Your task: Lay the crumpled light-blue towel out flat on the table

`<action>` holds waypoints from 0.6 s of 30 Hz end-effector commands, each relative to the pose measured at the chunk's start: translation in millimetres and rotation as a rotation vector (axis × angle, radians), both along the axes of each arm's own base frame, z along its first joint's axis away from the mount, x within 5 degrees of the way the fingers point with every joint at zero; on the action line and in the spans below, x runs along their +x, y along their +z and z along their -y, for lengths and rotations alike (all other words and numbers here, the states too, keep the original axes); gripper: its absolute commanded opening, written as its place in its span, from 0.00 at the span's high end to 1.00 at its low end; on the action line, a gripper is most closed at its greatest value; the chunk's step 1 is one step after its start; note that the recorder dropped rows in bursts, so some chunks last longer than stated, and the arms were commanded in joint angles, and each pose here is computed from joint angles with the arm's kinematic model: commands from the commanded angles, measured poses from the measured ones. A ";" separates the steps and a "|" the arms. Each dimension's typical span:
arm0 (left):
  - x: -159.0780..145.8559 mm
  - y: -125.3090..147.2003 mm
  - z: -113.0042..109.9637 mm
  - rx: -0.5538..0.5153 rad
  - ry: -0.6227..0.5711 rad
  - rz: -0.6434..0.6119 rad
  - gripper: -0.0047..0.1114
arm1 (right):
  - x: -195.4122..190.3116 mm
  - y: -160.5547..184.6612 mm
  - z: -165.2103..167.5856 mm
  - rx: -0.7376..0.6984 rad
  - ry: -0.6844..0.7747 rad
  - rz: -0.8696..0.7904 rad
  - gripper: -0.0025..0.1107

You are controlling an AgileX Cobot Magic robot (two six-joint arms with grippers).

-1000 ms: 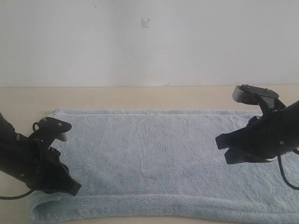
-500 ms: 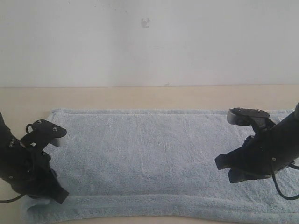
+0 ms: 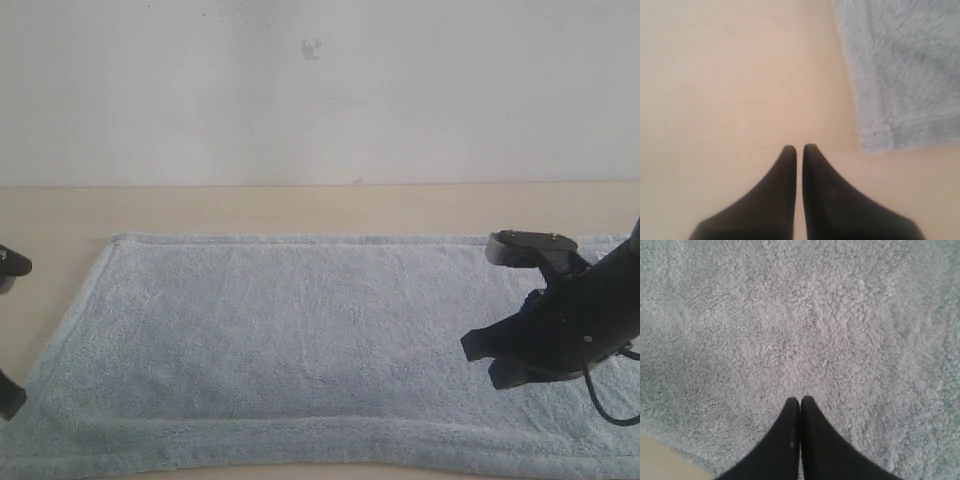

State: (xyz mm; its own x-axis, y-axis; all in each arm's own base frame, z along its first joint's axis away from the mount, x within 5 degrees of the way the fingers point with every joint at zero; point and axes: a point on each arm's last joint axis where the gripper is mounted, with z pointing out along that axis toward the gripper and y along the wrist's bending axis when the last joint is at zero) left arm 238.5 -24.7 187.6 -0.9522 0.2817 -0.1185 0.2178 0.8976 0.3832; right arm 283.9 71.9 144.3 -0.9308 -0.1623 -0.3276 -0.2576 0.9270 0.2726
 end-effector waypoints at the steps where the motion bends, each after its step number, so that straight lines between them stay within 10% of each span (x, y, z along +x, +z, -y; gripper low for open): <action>1: -3.7 13.4 18.5 -0.212 -0.120 0.089 0.93 | 1.8 21.3 26.2 -0.070 -0.066 0.083 0.98; 8: -14.6 -19.3 28.0 -0.291 -0.275 -0.031 0.93 | -25.9 -7.5 105.0 -0.267 -0.433 -0.118 0.98; 18: -3.1 -64.2 21.2 -0.206 -0.300 -0.141 0.93 | -30.0 -16.2 111.7 -0.294 -0.420 -0.154 0.98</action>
State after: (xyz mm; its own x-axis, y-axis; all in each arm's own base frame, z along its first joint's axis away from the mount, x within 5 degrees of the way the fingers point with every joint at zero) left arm 233.1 -49.2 135.7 -0.8381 0.5344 -0.1098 0.5192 0.8430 0.1403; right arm 255.5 -36.6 133.2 -0.9634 0.1797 -0.1990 0.1818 0.9833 0.0082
